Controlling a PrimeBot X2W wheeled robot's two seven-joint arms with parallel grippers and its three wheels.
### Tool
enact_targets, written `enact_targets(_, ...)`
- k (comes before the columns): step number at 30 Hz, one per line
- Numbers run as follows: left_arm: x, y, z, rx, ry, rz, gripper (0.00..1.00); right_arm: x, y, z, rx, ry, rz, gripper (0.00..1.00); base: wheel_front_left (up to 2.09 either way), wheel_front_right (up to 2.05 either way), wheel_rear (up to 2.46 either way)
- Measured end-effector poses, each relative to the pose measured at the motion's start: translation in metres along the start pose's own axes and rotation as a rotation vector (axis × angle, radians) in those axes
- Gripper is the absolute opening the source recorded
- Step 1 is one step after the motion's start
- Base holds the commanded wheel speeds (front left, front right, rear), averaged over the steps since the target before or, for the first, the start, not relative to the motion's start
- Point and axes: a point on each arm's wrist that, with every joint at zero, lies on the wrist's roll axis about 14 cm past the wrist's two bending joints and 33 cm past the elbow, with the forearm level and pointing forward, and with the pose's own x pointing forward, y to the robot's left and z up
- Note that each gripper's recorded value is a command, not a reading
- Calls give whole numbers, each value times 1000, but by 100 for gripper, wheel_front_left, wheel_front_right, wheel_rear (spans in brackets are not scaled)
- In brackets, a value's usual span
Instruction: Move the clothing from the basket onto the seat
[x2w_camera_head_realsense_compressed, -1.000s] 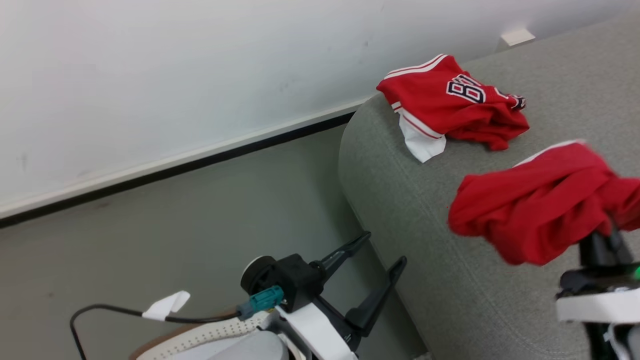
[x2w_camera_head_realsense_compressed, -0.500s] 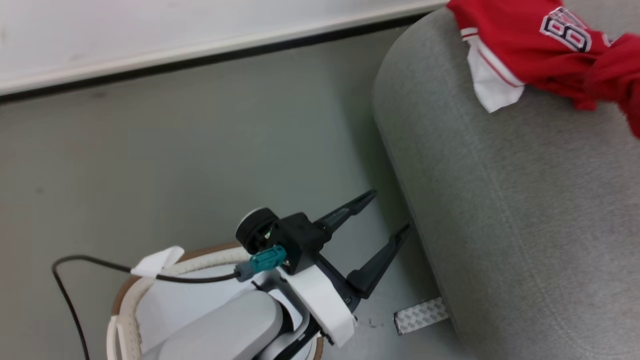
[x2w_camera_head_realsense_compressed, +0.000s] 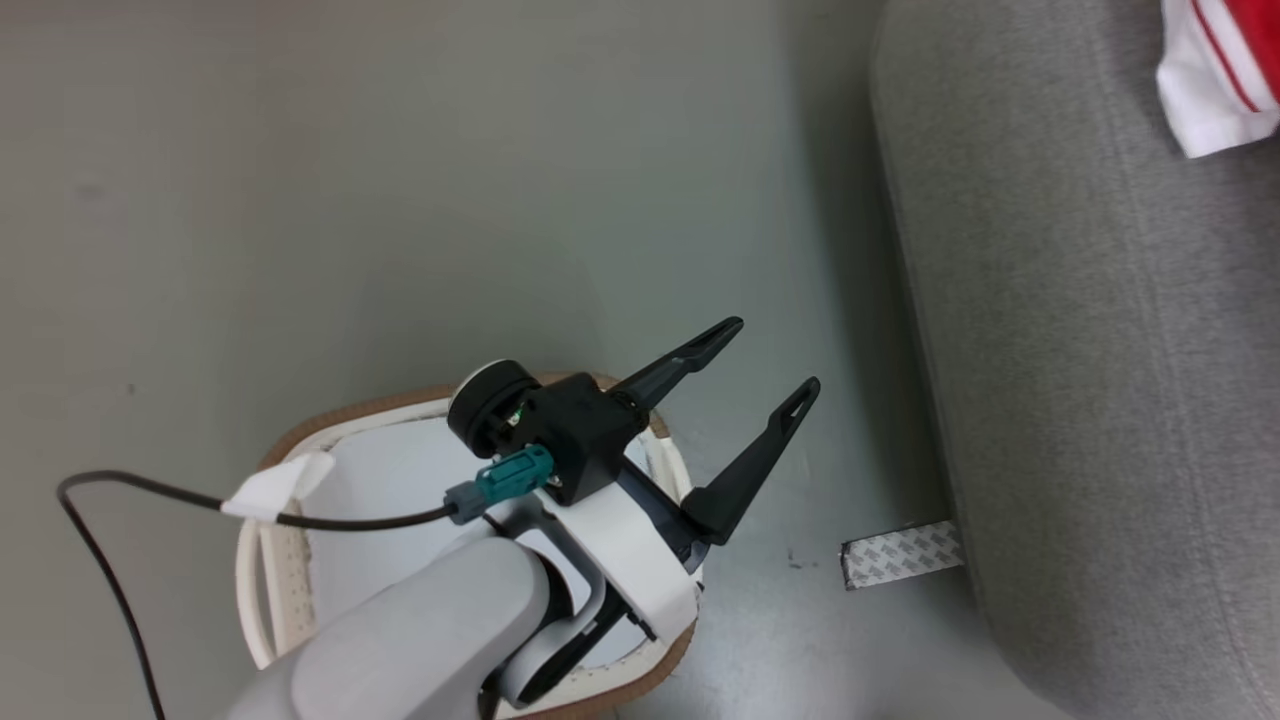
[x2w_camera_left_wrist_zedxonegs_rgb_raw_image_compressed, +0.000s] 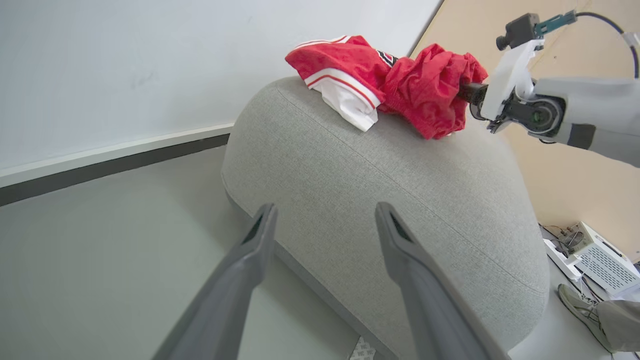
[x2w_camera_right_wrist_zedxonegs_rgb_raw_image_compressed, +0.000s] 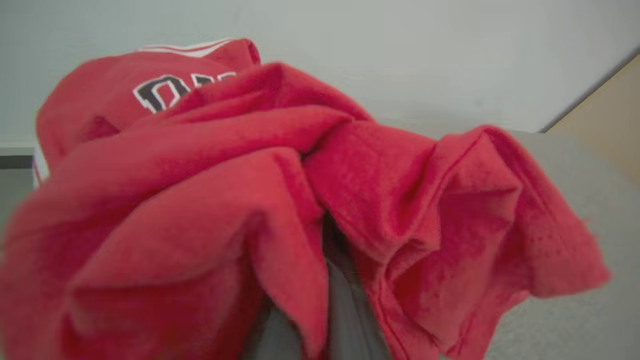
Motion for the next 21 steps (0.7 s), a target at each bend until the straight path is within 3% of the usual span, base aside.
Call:
enact_targets(4,-4,13,-2,2,-3,51,100,2,15,-46,-59,192,45,11,0,0,0)
enact_targets(9,-5,18,6,25,-20,75,100,-8,9,-52,-55,256,52,42,0,0,0)
enact_targets(10,-6,18,8,31,-22,76,100,-10,8,-49,-56,251,56,100,0,0,0)
enact_targets(21,-21,-13,39,75,-69,101,100,-62,-20,-6,-68,134,91,100,0,0,0)
